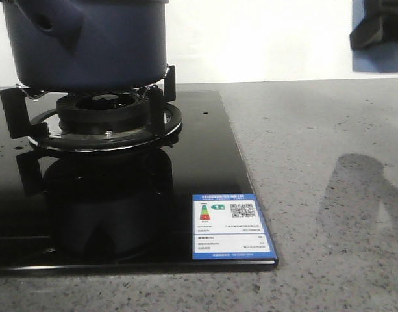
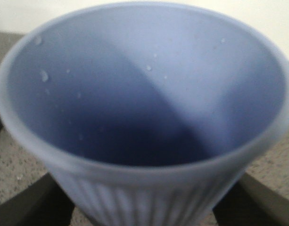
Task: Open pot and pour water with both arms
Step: 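Lower the cup back onto the counter and open the right gripper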
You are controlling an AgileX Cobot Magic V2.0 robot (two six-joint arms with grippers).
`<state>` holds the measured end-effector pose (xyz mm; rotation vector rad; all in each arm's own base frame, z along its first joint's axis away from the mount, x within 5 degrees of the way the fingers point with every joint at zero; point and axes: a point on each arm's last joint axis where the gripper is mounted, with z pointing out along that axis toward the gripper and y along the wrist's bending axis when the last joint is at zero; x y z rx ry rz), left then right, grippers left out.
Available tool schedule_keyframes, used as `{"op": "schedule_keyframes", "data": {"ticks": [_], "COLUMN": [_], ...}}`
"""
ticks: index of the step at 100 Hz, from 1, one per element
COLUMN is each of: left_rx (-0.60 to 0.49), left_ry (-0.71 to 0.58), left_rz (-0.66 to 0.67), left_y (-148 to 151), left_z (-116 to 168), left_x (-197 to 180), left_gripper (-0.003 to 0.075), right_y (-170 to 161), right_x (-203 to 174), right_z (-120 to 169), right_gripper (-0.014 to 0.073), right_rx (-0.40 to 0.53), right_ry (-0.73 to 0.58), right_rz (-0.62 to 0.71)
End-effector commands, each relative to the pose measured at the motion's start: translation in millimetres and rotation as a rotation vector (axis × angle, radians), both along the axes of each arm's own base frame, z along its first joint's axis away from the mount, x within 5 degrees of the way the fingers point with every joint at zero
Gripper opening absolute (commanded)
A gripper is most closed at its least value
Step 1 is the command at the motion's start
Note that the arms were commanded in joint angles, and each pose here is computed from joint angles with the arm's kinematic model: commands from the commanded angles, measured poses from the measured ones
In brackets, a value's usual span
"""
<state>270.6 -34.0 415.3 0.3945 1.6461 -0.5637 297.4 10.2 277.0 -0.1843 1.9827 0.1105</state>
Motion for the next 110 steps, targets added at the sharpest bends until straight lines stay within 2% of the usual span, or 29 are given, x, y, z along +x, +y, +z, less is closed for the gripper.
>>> {"op": "schedule_keyframes", "data": {"ticks": [1,18,43,82,89,104,110], "left_rx": [-0.077,-0.077,-0.077,-0.075,-0.075,-0.068,-0.066], "left_ry": [-0.078,-0.078,-0.078,-0.080,-0.080,-0.085,-0.086], "left_rz": [0.003,0.003,0.003,0.005,0.005,0.005,0.005], "left_y": [0,0,0,0,0,0,0], "left_z": [25,25,25,25,25,25,25], "left_x": [-11,-11,-11,-11,-11,-11,-11], "left_gripper": [0.0316,0.0316,0.0316,0.0316,0.0316,0.0316,0.0316], "right_y": [1,3,-9,-11,-11,-11,-11], "right_x": [5,14,24,29,29,29,29], "right_z": [6,-8,-17,-30,-30,-30,-29], "right_gripper": [0.0392,0.0392,0.0392,0.0400,0.0442,0.0619,0.0640], "right_rx": [-0.019,-0.039,0.090,0.078,0.078,0.080,0.082], "right_ry": [-0.030,-0.004,-0.034,-0.005,-0.005,-0.005,-0.006], "right_rz": [0.040,0.095,0.095,0.109,0.109,0.109,0.108]}}
